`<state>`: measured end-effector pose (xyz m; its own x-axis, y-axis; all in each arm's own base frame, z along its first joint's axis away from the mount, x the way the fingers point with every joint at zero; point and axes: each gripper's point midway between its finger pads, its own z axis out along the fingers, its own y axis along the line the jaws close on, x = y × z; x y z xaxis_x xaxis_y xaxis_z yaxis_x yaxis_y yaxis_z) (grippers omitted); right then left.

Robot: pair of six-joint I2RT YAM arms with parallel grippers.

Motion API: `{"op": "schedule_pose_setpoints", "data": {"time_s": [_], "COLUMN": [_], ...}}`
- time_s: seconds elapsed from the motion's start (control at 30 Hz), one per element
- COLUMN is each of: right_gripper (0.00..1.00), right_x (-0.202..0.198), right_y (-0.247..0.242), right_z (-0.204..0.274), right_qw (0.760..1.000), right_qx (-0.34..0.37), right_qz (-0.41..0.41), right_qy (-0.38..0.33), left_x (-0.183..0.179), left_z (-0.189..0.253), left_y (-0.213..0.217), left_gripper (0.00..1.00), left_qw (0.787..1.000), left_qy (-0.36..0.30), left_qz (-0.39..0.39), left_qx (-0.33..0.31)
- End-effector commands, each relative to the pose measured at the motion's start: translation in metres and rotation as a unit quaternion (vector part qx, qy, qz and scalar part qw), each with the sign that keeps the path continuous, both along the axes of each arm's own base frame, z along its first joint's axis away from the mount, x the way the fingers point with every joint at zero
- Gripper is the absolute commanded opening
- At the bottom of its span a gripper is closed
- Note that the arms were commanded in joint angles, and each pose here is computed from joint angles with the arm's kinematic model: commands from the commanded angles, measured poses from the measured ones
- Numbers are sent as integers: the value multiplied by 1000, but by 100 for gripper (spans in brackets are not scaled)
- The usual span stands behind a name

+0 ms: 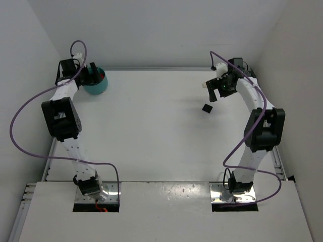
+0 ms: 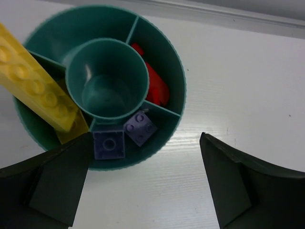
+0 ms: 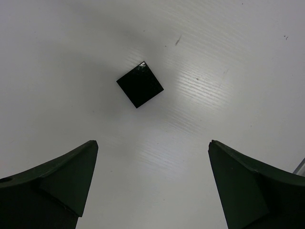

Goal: Sort the legos into containers by color

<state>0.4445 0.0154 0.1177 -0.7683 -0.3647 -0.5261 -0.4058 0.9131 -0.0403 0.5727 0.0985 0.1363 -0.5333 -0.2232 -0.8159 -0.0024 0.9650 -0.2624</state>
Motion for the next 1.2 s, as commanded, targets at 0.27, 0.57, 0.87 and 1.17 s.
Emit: {"op": "schedule_pose_setpoints", "data": {"time_s": [0.27,0.57,0.87,1.17], "right_gripper": [99,99,99,99], "right_x": [8,6,8,8], "right_y": [2,4,4,4], "right_z": [8,0,0,0], "right_qw": [1000,1000,1000,1000], "right_qx": [-5,-1,-1,-1], "right_qz": [8,10,10,10], "right_qy": [-17,-7,-7,-7], "left_x": [23,1,-16,-2], "left_z": [56,69,48,37], "left_y": [44,2,-22,-10], "left_gripper": [100,100,100,100], "left_qw": [997,994,993,997], "left_qy": [-72,-80,-51,-46], "left_qz": [13,-66,-86,-57], "left_qx": [41,-26,-57,-37]}}
